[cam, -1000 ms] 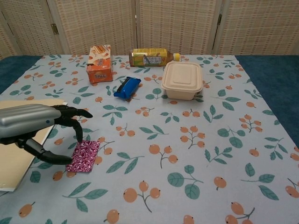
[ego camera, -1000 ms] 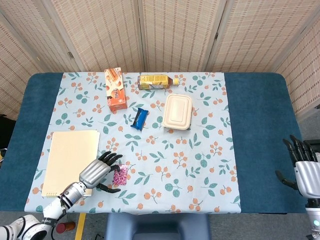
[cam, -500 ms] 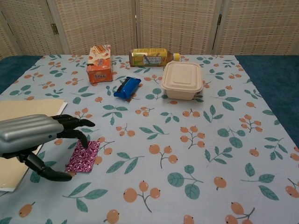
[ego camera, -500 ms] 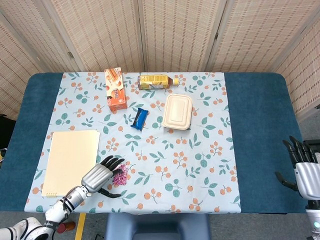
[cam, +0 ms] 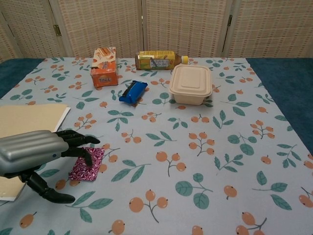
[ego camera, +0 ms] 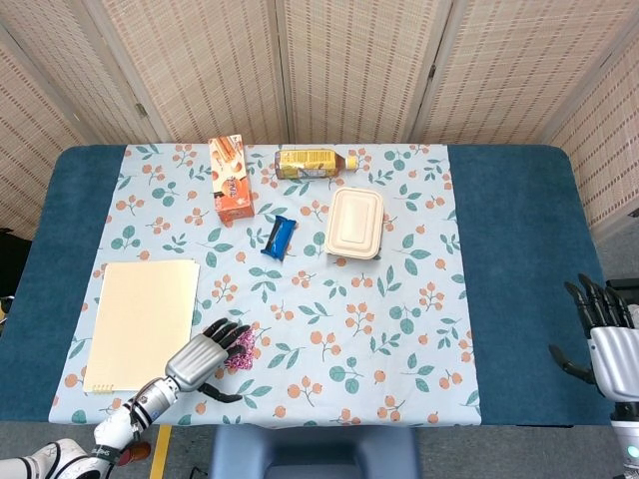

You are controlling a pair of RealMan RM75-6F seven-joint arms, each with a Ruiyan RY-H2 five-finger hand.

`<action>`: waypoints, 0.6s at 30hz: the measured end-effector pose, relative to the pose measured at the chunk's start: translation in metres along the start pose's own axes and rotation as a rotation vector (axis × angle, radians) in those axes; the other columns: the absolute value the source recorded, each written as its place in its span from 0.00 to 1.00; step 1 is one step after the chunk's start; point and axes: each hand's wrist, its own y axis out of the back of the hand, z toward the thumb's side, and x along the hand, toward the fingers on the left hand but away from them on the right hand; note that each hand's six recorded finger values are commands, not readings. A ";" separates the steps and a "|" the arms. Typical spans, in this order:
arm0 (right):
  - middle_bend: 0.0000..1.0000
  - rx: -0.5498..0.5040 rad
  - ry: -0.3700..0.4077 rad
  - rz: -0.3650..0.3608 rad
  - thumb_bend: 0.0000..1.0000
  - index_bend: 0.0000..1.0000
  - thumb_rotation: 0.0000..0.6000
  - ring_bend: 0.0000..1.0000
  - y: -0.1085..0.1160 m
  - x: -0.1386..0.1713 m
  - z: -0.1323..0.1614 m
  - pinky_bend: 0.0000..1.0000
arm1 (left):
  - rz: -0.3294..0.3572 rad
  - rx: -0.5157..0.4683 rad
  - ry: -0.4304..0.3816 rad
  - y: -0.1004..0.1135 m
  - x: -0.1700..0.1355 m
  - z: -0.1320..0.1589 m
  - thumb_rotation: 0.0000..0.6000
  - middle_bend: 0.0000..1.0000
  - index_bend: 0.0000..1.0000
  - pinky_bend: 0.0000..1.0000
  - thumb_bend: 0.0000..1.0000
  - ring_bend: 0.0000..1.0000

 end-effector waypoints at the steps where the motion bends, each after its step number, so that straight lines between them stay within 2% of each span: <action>1: 0.00 0.000 0.000 0.000 0.28 0.00 1.00 0.00 0.000 0.000 0.000 0.00 | -0.001 0.005 0.003 -0.001 0.000 -0.001 0.39 0.00 0.28 0.00 0.15 0.00; 9: 0.00 -0.003 -0.001 -0.001 0.28 0.00 1.00 0.00 0.000 0.002 0.000 0.00 | -0.005 0.029 0.046 -0.008 0.003 -0.009 0.39 0.00 0.28 0.00 0.15 0.00; 18: 0.00 -0.003 -0.005 0.000 0.28 0.00 1.00 0.00 0.000 0.002 0.000 0.00 | 0.019 0.042 0.108 0.001 0.012 -0.028 0.39 0.00 0.28 0.00 0.15 0.00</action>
